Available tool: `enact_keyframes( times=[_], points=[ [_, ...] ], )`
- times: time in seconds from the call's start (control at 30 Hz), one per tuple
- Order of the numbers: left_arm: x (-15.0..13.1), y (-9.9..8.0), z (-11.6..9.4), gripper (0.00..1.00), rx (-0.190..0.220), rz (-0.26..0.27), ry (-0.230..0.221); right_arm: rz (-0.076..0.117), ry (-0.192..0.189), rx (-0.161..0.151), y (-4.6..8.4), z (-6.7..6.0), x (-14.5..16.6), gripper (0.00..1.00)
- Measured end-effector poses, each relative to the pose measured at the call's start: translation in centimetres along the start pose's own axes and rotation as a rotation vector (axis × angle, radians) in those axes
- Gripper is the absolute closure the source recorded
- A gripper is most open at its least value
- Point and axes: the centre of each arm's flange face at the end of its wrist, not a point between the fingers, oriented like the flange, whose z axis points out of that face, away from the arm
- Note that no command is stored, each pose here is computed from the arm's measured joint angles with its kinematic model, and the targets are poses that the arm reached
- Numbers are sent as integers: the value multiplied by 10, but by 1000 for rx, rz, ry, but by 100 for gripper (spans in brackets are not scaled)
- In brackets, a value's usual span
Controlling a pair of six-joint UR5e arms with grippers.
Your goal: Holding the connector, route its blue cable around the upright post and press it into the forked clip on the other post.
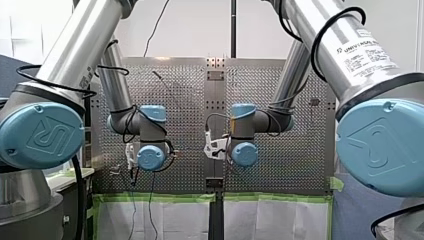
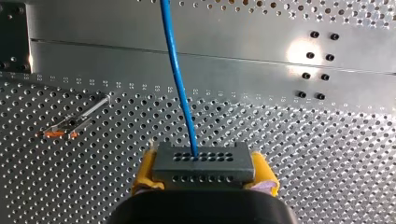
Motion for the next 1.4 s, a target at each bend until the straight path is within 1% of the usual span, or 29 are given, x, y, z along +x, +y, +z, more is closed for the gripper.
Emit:
enact_keyframes(
  times=[1.07, 1.2, 1.3, 1.4],
  points=[
    [-1, 0, 1, 100, 1, 6, -2, 1, 5, 1, 0, 1, 2, 100],
    [7, 9, -2, 100, -15, 32, 11, 9, -9, 2, -4, -4, -4, 100],
    [17, 17, -8, 100, -25, 65, 30, 21, -31, 6, -13, -13, -15, 100],
    [28, 26, -19, 100, -28, 110, 59, 26, -40, 21, -25, -21, -19, 100]
  ],
)
